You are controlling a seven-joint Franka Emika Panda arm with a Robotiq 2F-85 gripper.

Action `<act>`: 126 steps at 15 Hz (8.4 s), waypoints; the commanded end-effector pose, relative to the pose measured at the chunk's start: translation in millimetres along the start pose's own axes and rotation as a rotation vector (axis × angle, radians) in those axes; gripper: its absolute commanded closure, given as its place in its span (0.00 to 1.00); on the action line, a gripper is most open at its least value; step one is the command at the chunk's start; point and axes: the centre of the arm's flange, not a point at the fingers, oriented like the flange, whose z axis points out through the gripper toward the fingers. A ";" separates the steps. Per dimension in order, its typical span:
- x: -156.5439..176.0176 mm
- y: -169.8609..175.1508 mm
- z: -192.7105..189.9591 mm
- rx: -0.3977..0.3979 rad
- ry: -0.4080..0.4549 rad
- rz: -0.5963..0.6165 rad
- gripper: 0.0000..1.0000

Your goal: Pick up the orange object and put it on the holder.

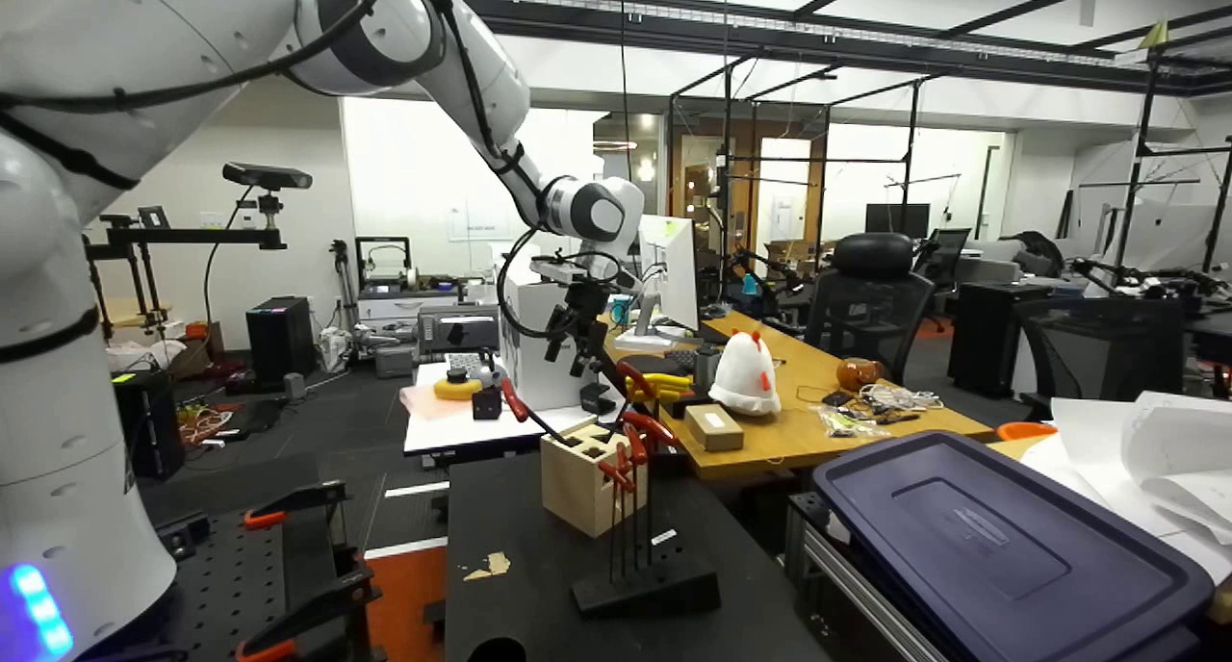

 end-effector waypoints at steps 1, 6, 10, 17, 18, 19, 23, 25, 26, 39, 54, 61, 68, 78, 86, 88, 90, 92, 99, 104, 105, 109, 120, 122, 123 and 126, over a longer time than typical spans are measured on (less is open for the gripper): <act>-78.6 14.9 0.4 -0.022 0.109 0.153 0.00; -119.6 20.1 0.2 0.034 0.151 0.410 0.00; -161.2 30.1 5.3 0.116 0.198 0.586 0.00; -183.8 55.7 22.4 0.287 0.361 0.848 0.00; -172.6 57.3 30.6 0.297 0.388 0.857 0.00; -166.0 58.7 34.8 0.308 0.415 0.869 0.00; -129.0 53.8 47.5 0.336 0.477 0.874 0.00; -119.1 53.3 48.6 0.346 0.475 0.882 0.00; -116.7 52.5 44.2 0.327 0.468 0.890 0.00; -126.5 44.3 19.3 0.188 0.363 0.987 0.00; -175.7 30.5 49.1 0.349 0.248 1.124 0.00; -173.7 23.5 60.0 0.380 0.254 1.168 0.00; -170.5 29.8 80.6 0.380 0.303 1.235 0.00; -160.8 17.8 104.9 0.405 0.378 1.211 0.00; -149.2 18.5 118.4 0.420 0.473 1.196 0.00; -145.2 17.3 117.0 0.425 0.502 1.193 0.00; -141.7 16.6 115.9 0.430 0.519 1.192 0.00; -138.2 14.5 113.5 0.443 0.537 1.191 0.00; -127.5 -4.7 103.5 0.472 0.532 1.160 0.00; -119.9 -6.0 103.9 0.476 0.542 1.175 0.00; -119.3 -4.8 105.0 0.470 0.549 1.181 0.00; -120.8 5.9 110.7 0.434 0.588 1.214 0.00; -128.5 -3.1 107.7 0.379 0.643 1.161 0.00; -134.6 -5.7 107.5 0.364 0.667 1.142 0.00; -138.3 -7.8 107.1 0.352 0.684 1.132 0.00; -148.8 -15.2 109.0 0.327 0.713 1.082 0.00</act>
